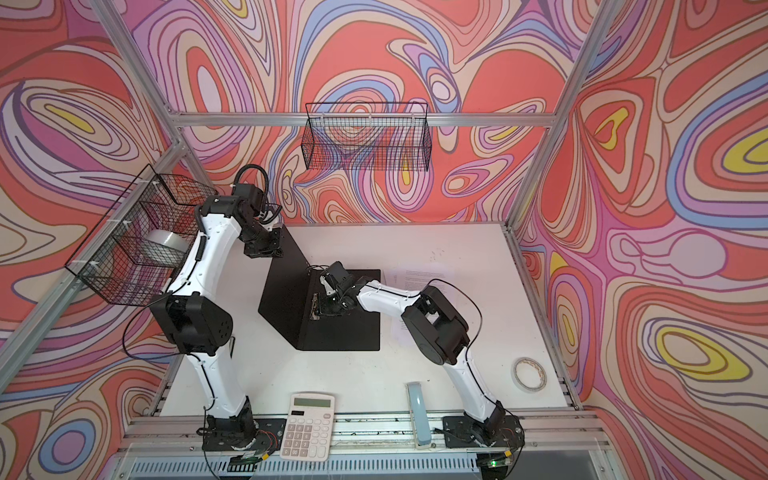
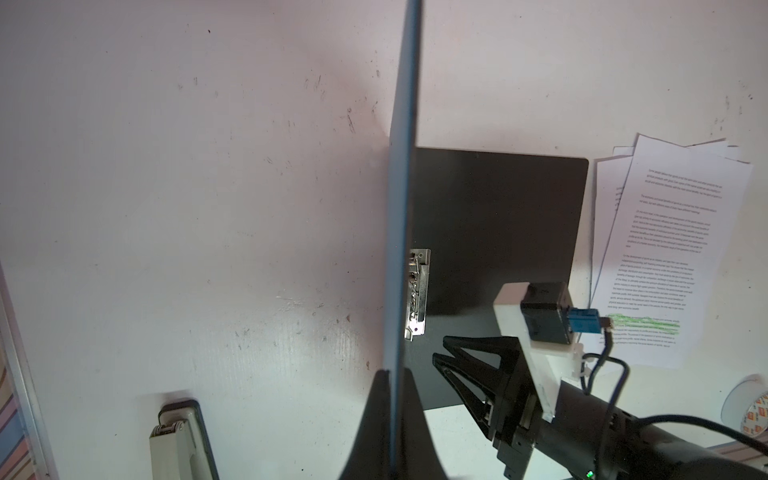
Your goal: Put the files into the folder
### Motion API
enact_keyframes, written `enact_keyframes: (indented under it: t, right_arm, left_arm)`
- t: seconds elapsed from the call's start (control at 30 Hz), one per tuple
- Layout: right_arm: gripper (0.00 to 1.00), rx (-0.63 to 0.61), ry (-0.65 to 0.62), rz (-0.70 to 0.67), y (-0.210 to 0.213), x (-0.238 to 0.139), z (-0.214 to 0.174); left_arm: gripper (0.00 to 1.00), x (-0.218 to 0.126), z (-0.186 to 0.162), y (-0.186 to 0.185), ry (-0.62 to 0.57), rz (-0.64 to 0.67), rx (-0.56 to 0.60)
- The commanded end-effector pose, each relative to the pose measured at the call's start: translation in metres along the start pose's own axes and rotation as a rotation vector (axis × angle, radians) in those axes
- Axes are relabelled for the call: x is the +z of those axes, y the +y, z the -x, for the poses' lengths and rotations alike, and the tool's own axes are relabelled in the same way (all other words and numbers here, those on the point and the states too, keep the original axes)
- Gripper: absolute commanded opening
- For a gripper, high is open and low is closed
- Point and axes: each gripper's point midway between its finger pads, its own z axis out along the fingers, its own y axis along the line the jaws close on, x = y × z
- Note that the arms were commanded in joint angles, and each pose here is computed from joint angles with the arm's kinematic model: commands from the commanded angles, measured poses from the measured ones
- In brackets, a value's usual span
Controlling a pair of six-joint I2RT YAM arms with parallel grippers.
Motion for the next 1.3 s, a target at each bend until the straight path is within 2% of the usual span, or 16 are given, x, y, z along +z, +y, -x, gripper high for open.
enact_keyframes:
  t: [0.0, 0.3, 0.43, 0.67, 1.27]
  right_arm:
    - [0.24, 0.007, 0.01, 0.024, 0.007, 0.012, -0.002]
    - [0.2, 0.003, 0.026, 0.001, 0.005, 0.02, -0.008]
    - [0.17, 0.001, 0.016, -0.076, -0.007, 0.017, -0.008]
    - [0.17, -0.017, -0.017, -0.126, -0.008, 0.006, -0.003]
    - [0.13, -0.01, 0.049, -0.102, -0.011, 0.022, -0.015]
  left_arm:
    - [0.0, -0.003, -0.021, 0.004, 0.061, -0.003, -0.053]
    - [0.0, -0.009, -0.032, 0.004, 0.062, -0.009, -0.073]
    - [0.0, -0.012, -0.032, 0.004, 0.056, -0.005, -0.063]
    - [0.0, -0.016, -0.032, 0.004, 0.048, -0.002, -0.053]
    - [0.0, -0.018, -0.03, 0.002, 0.043, -0.01, -0.046]
